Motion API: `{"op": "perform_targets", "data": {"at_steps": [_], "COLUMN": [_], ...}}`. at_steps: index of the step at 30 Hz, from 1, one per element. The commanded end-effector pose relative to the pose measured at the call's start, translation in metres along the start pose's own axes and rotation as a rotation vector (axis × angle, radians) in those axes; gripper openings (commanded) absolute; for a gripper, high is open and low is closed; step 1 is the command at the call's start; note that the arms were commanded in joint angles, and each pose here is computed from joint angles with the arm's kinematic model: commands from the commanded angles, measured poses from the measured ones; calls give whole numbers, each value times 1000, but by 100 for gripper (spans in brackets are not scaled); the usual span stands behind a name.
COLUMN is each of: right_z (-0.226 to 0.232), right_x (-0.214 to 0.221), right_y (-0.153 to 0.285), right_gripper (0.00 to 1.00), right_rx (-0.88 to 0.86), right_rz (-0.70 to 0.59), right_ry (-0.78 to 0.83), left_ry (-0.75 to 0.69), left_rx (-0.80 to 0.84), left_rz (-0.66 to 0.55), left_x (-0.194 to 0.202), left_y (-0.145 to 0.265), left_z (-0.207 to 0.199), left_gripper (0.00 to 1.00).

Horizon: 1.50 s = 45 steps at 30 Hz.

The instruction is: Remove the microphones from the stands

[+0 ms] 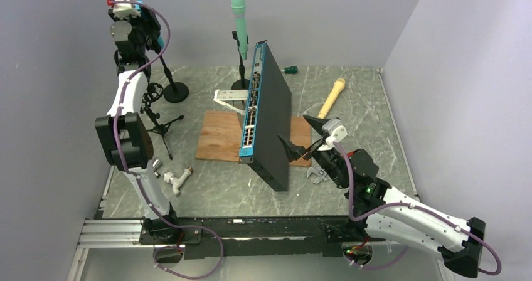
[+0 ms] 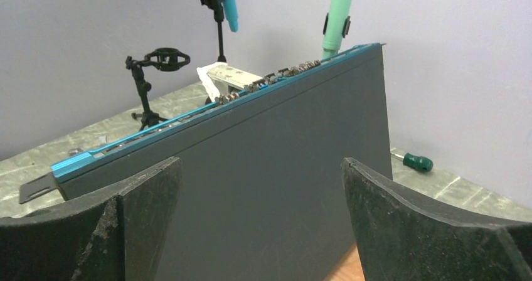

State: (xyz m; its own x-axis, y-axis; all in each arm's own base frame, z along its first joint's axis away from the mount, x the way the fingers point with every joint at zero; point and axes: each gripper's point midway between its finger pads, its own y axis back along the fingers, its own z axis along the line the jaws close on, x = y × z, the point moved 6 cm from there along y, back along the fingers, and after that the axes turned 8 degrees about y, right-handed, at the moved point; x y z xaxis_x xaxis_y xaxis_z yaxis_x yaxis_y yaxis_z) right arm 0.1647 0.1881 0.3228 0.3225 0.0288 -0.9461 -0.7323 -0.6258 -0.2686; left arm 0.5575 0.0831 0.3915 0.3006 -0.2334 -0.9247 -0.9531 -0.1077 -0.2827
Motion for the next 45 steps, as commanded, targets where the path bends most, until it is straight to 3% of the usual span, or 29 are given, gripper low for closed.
{"op": "perform_targets", "data": {"at_steps": [1,5,8,17,24,30,36,45], "right_z": [-5,-5,-5,-3,-1,0,2,6], "right_x": [-7,-3,-2,1,0,0,-4,-9], "right_y": [-6,-8,-9,-12,-11,-11,-9,-11], "right_gripper": [99,99,100,100,99,99,99,99], "right_rx": [33,32,24,12,-6,-16,-36,-79], "right_rz": [-31,-24,-19,-9,-15,-18,-31,-7], "right_ry": [0,-3,-8,-19,-31,-40,-57,-79], "left_ry": [-50,-29,-48,-127,-64,45,63,80], "left_rx": [-2,28,36,68,92,178,263,770], "left_rz": [-126,-120,-146,-255,-259,-164,37,235], "left_x": [-31,-30,-41,-117,-149,-160,-144,-146], "left_y": [-11,-10,-6,27,79,149,224,343], "left_z": [-10,-19,-32,-91,-120,-139,-153,-183], "left_gripper": [59,17,1,0,0,0,0,0]}}
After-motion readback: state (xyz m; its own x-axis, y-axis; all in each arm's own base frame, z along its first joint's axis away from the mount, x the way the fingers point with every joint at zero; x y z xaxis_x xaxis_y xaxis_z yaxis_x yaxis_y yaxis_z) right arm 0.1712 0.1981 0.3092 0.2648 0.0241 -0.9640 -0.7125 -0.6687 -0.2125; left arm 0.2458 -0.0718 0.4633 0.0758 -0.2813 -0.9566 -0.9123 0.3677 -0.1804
